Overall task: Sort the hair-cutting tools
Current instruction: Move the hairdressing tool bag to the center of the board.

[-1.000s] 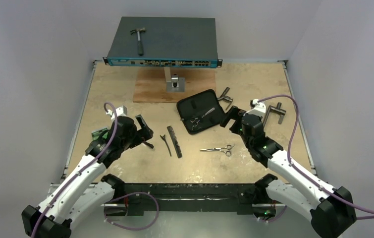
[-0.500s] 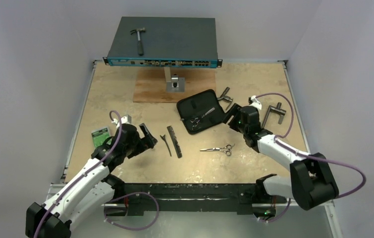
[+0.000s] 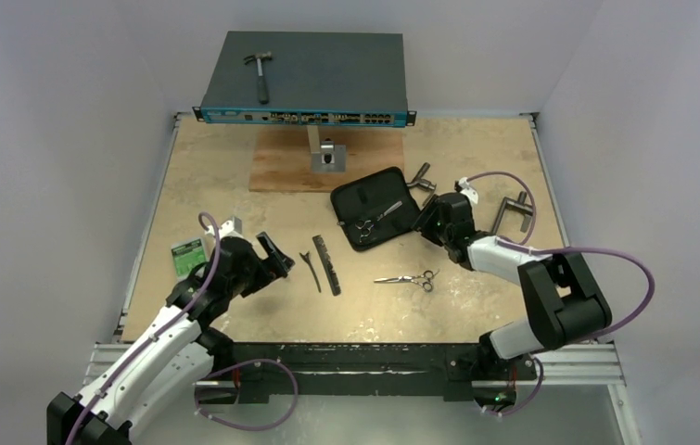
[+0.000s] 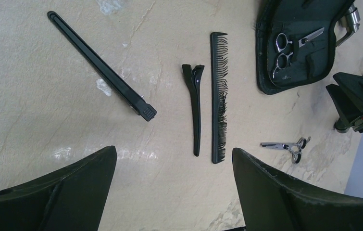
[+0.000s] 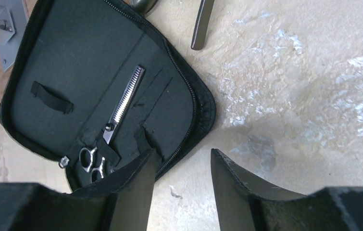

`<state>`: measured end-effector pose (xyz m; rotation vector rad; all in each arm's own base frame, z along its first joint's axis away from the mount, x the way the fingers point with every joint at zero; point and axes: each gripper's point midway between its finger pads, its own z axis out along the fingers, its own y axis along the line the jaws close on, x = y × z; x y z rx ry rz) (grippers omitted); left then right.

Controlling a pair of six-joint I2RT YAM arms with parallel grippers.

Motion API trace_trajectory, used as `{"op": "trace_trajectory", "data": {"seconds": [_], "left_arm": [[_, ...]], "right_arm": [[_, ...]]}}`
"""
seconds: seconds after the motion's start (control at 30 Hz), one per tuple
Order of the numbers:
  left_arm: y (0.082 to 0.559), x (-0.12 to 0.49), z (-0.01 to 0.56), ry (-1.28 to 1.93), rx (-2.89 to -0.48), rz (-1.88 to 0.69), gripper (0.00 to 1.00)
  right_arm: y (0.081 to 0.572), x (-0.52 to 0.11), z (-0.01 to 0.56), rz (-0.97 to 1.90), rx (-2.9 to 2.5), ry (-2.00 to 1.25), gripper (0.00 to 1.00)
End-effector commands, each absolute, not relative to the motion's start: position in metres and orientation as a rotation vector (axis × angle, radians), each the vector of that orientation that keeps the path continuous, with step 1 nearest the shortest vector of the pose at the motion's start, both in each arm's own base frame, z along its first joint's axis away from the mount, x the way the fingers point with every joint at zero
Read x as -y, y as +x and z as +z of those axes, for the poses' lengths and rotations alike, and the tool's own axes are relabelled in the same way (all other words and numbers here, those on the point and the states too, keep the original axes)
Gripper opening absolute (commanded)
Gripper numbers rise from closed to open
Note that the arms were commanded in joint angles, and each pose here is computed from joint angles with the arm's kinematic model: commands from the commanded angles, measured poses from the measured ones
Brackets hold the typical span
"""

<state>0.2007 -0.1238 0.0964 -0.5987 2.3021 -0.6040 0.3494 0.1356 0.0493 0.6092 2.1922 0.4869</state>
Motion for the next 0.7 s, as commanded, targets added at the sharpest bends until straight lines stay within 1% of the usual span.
{"op": "trace_trajectory", "data": {"seconds": [0.0,0.13,0.33,0.67], "left_arm": [[0.203,0.127,0.099,-0.621,-2.279,-0.640,0.90],[0.201,0.127,0.097,-0.632,-2.288,-0.635,0.89],[0.197,0.127,0.096,-0.643,-2.299,-0.646,0.88],[0.196,0.127,0.095,-0.652,-2.304,-0.648,0.87]], "right_arm": [[0.372,-0.141,0.066,0.515,-2.136,0.642,0.43],[0.379,-0.143,0.061,0.499,-2.153,0.651,0.42],[0.384,-0.143,0.046,0.453,-2.201,0.650,0.36],[0.377,-0.138,0.038,0.408,-2.238,0.631,0.31]]}}
